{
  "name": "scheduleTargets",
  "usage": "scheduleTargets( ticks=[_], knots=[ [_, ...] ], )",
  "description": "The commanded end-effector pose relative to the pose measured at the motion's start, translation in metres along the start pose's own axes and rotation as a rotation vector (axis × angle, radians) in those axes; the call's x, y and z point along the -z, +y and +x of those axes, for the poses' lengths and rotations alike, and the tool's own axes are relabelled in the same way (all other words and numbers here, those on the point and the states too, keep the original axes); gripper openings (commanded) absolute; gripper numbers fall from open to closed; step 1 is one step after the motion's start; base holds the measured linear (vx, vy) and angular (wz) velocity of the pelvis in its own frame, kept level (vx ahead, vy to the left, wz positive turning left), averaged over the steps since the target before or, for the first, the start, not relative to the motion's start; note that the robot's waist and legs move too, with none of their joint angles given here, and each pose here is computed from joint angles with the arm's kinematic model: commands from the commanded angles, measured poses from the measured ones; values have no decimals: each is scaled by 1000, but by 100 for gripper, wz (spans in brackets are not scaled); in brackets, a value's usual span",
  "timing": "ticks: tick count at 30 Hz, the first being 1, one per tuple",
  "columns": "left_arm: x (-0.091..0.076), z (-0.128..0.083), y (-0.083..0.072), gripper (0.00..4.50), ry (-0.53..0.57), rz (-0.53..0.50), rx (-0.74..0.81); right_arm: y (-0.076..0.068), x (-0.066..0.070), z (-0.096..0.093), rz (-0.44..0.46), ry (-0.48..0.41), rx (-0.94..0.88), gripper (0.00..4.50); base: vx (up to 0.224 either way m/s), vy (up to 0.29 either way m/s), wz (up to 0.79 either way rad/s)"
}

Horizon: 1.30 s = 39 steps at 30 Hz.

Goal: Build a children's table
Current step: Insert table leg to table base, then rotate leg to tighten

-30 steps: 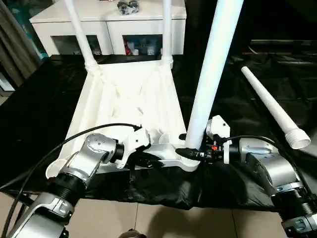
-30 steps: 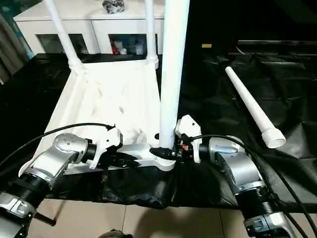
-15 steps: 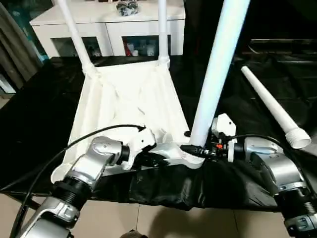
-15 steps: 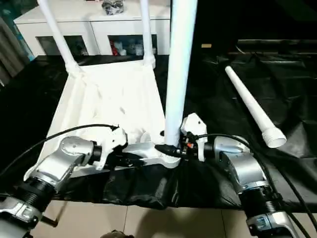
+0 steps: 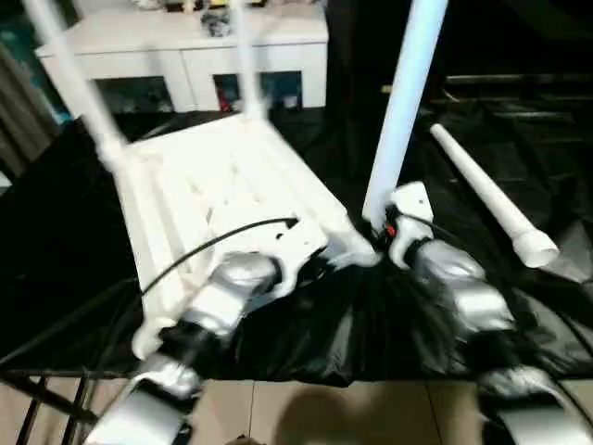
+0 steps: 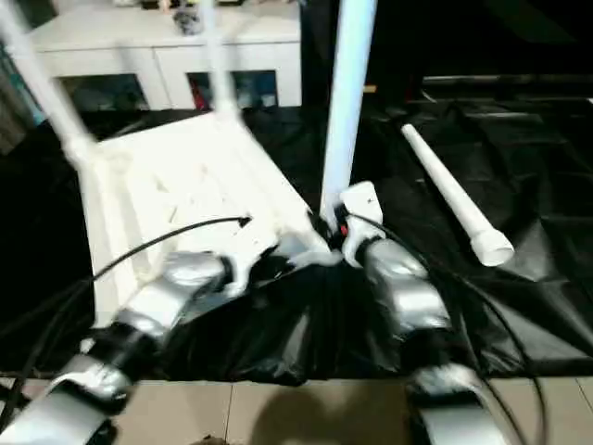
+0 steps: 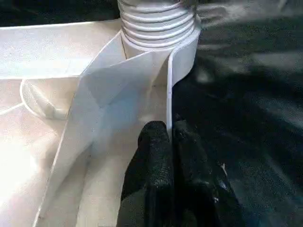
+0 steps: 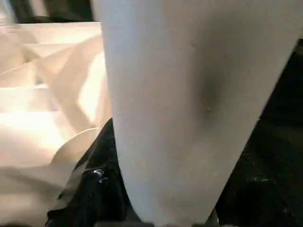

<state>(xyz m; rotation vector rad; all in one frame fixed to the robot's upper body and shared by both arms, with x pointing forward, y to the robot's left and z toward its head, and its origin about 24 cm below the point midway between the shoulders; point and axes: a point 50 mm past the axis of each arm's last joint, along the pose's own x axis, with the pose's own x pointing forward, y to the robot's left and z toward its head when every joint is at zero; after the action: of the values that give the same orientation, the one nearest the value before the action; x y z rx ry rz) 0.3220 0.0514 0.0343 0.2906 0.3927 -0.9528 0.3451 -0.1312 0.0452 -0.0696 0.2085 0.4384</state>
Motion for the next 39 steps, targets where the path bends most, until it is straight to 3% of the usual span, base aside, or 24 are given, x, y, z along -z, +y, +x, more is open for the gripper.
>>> scheduleTargets(
  ticks=[1, 10, 12, 15, 17, 20, 26, 34, 36, 39],
  knots=[
    [-28, 9, -10, 0, -107, 42, 37, 29, 50, -1, 83, 209, -67, 195, 0, 0, 0],
    [-15, 1, -13, 0, -103, 105, 143, 39, 37, 9, 85, 146, -104, 195, 0, 0, 0],
    [-11, -4, -13, 0, -105, 115, 175, 37, 33, 9, 91, 124, -117, 251, 0, 0, 0],
    [-4, -12, -11, 0, -91, 138, 213, 33, 27, 8, 69, 99, -155, 273, 0, 0, 0],
    [2, -20, -7, 0, -70, 173, 246, 29, 21, 5, 5, 83, -216, 291, 0, 0, 0],
    [6, -31, -3, 0, -67, 190, 298, 24, 13, -4, -79, 76, -343, 291, 0, 0, 0],
    [11, -47, 5, 0, -61, 224, 372, 20, 3, -22, -149, 73, -570, 291, 0, 0, 0],
    [22, -66, 7, 0, -11, 256, 473, 16, 2, -48, -189, 128, -838, 291, 0, 0, 0],
    [23, -67, 7, 0, -3, 261, 490, 15, 2, -51, -190, 140, -867, 260, 0, 0, 0],
    [25, -69, 5, 0, 7, 262, 529, 16, 3, -54, -187, 164, -908, 255, 0, 0, 0]
  ],
)
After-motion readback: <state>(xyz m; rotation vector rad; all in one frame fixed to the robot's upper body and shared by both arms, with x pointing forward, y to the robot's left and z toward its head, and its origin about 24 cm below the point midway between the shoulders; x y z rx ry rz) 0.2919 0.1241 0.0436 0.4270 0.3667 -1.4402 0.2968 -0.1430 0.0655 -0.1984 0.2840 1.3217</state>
